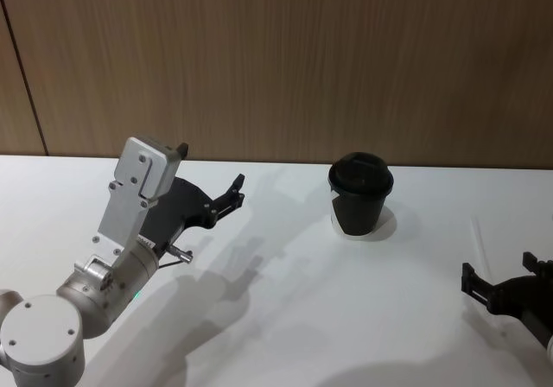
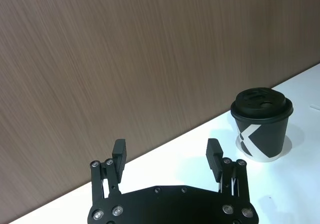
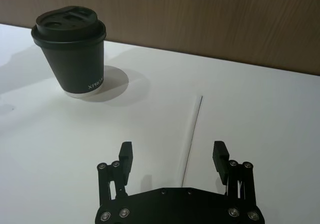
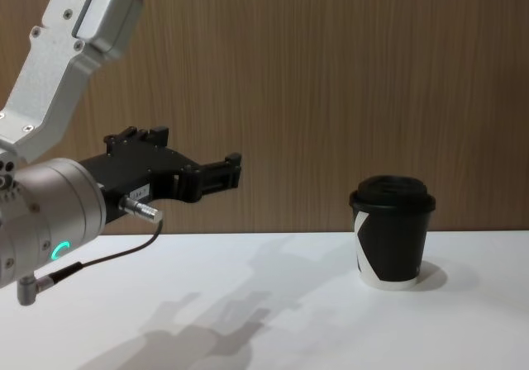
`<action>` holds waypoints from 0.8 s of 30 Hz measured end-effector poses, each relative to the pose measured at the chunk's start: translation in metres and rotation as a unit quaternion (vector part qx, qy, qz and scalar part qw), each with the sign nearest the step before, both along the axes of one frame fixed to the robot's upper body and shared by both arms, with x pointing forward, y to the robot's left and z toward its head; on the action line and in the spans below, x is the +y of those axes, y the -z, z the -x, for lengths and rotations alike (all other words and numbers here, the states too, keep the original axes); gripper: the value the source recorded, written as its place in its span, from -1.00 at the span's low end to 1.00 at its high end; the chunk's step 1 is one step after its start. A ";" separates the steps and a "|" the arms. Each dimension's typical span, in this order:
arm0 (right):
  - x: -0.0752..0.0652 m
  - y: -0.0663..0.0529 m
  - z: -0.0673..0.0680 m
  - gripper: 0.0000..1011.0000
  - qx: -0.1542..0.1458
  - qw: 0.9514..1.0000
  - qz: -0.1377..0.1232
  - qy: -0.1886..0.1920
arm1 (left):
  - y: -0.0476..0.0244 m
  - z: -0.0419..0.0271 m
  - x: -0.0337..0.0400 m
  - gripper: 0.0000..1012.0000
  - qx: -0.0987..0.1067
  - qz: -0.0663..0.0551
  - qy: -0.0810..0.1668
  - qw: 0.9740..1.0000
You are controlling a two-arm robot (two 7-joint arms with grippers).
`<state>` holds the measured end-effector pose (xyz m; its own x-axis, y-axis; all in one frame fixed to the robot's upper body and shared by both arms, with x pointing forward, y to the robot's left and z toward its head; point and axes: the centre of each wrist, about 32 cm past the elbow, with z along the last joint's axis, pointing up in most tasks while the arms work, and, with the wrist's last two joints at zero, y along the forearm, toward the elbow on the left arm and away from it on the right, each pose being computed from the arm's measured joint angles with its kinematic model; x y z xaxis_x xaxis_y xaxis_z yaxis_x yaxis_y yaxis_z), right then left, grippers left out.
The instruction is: Pick up the straw with one hand, pass it to the other hand, and insert it into the cup.
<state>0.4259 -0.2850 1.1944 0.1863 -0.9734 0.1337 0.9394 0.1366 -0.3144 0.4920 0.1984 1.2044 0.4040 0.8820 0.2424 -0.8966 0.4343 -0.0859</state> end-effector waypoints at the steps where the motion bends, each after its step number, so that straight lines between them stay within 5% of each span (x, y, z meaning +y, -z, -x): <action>1: 0.000 0.000 0.000 0.98 0.002 1.000 0.000 0.001 | 0.0000 0.0000 0.0000 0.98 0.000 0.000 0.000 1.000; 24: -0.002 0.008 -0.001 0.98 0.028 1.000 0.000 0.003 | 0.0000 0.0000 0.0000 0.98 0.000 0.000 0.000 1.000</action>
